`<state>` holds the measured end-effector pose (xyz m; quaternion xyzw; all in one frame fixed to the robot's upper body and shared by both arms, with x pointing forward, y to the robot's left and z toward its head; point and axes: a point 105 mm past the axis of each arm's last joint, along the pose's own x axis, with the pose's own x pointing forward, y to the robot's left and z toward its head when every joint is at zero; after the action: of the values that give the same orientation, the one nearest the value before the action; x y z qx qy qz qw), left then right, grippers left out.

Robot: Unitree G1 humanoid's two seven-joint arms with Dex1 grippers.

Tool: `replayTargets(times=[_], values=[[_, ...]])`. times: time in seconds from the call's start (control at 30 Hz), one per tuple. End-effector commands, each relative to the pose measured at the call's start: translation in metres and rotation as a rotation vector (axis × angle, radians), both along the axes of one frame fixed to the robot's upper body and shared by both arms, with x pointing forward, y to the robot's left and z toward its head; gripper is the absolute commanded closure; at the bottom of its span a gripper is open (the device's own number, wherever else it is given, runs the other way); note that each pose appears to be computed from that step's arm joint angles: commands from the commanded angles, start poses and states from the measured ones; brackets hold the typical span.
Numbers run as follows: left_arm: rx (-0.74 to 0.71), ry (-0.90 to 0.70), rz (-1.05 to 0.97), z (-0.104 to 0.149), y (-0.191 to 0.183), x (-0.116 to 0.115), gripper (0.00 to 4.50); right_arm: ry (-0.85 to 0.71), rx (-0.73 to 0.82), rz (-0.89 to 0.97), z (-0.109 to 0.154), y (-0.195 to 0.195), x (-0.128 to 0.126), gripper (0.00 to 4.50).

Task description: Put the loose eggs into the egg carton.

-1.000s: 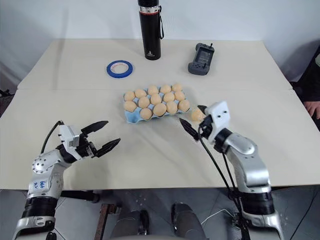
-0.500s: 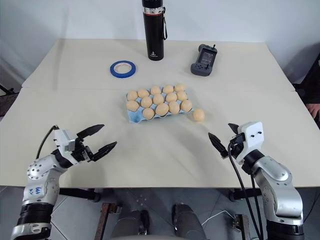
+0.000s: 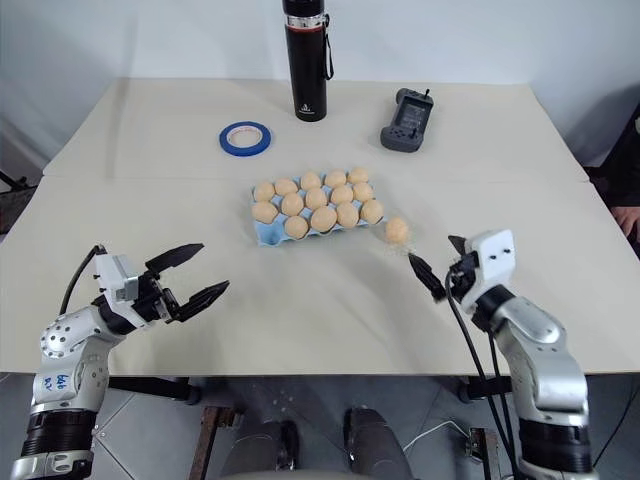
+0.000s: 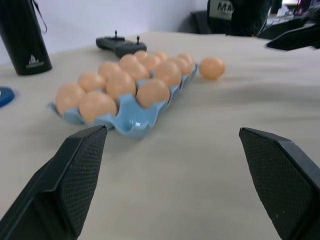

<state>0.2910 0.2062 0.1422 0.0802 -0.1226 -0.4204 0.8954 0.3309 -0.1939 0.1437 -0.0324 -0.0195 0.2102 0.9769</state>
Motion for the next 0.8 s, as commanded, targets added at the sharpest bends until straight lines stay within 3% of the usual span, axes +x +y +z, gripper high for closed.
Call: replayTargets(times=[0.03,0.33,0.6,0.7,0.8], values=[[-0.014,-0.050,-0.010,0.016,-0.003,0.001,0.00,-0.036,0.017,-0.034,0.003,0.005,0.012,0.02],[-0.011,-0.059,-0.020,0.015,-0.010,0.005,0.00,-0.038,0.034,-0.055,-0.007,0.029,0.055,0.02],[-0.011,-0.069,-0.007,0.015,-0.011,0.007,0.00,-0.003,-0.057,-0.094,-0.021,0.036,0.083,0.02],[-0.011,-0.071,-0.001,0.015,-0.010,0.007,0.00,-0.008,-0.046,-0.093,-0.019,0.038,0.087,0.60],[-0.012,-0.073,0.006,0.014,-0.009,0.007,0.00,-0.022,-0.042,-0.082,-0.015,0.040,0.086,1.66]])
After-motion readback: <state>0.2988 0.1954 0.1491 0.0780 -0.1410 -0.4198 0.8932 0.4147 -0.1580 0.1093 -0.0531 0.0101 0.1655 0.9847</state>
